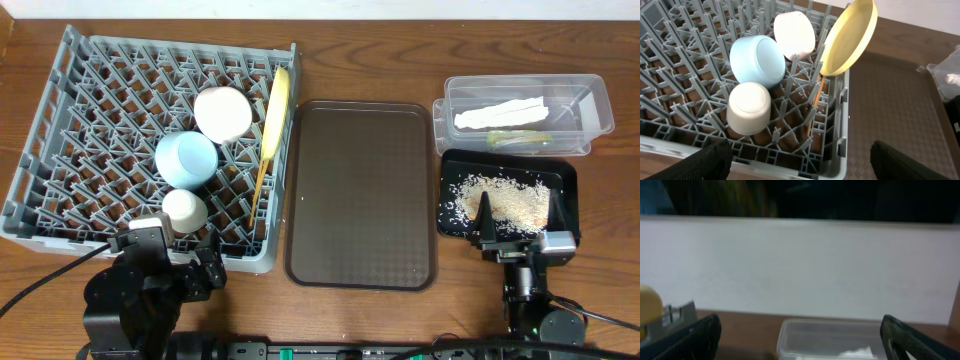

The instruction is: Sort waste into correct bins and load items into the dishwasher

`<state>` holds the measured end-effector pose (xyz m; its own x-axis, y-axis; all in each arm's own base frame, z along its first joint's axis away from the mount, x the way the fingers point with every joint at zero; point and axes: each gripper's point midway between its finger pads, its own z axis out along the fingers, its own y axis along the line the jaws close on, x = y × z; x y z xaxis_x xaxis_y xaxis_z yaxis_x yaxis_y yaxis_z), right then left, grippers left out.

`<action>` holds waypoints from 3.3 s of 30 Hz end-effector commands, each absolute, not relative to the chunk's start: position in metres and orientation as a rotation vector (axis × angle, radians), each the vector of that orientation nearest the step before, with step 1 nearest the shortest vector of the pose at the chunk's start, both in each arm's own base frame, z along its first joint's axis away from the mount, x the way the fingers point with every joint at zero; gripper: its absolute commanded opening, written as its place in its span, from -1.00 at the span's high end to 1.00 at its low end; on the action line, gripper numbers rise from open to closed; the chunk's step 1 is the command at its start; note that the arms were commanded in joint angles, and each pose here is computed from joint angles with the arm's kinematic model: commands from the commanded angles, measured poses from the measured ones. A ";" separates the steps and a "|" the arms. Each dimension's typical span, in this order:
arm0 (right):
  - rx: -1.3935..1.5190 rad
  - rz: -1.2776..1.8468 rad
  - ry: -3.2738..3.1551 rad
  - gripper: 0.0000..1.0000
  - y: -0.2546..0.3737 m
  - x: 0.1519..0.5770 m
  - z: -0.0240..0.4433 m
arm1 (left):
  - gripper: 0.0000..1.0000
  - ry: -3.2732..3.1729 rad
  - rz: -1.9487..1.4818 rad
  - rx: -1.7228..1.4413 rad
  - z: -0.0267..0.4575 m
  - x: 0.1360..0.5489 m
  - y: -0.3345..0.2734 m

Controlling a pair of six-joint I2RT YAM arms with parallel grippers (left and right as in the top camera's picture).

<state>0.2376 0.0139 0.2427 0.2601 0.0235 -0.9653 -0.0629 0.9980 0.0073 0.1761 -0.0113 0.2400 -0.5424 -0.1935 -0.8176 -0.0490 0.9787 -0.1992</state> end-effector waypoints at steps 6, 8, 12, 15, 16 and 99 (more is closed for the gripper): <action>-0.115 -0.013 1.481 -0.99 0.016 0.245 0.196 | -0.82 2.147 -0.188 -0.145 0.237 0.176 -0.013; -0.129 -0.004 1.603 -0.99 0.018 0.246 0.166 | -0.82 2.148 -0.188 -0.145 0.237 0.176 -0.013; -0.134 0.000 1.639 -0.99 0.018 0.246 0.157 | -0.82 2.147 -0.188 -0.145 0.237 0.176 -0.013; -0.134 -0.001 1.641 -0.99 0.018 0.246 0.156 | -0.82 2.147 -0.188 -0.145 0.237 0.176 -0.013; -0.134 -0.001 1.641 -0.99 0.018 0.246 0.156 | -0.82 2.147 -0.188 -0.145 0.237 0.176 -0.013; -0.134 -0.001 1.641 -0.99 0.018 0.246 0.156 | -0.82 1.719 -0.040 -0.154 0.137 0.244 0.012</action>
